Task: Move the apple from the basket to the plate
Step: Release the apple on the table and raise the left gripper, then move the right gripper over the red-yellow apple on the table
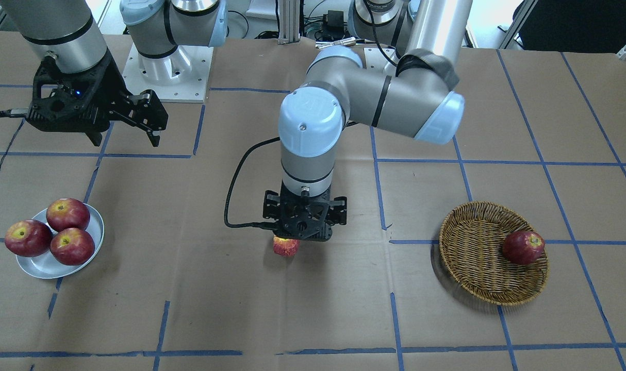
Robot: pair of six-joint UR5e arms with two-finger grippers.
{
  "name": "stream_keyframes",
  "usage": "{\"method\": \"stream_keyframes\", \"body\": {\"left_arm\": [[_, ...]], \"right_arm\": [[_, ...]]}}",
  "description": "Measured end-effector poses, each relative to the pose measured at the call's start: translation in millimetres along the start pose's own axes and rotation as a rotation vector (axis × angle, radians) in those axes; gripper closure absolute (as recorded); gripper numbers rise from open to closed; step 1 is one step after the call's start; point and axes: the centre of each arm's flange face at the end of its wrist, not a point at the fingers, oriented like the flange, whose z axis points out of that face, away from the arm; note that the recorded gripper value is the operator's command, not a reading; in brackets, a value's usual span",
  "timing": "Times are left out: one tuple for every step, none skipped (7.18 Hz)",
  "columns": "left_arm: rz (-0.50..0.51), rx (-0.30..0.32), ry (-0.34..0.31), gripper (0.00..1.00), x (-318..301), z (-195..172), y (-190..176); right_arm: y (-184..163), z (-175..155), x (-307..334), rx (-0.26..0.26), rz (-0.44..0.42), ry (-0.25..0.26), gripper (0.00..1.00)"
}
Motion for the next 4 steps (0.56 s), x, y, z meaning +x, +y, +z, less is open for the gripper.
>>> {"method": "stream_keyframes", "body": {"left_arm": [[0.018, -0.026, -0.005, 0.01, -33, -43, 4], [0.021, -0.042, -0.008, 0.01, -70, -79, 14], [0.015, -0.055, -0.008, 0.01, -116, -114, 28], [0.01, -0.064, -0.007, 0.01, -157, -142, 45]], "right_arm": [[0, 0, 0, -0.001, 0.0, 0.0, 0.0], [0, 0, 0, 0.0, 0.001, 0.0, 0.0], [0, -1, 0, 0.002, 0.001, 0.0, 0.0], [0, -1, 0, 0.003, 0.002, 0.0, 0.0]]}}
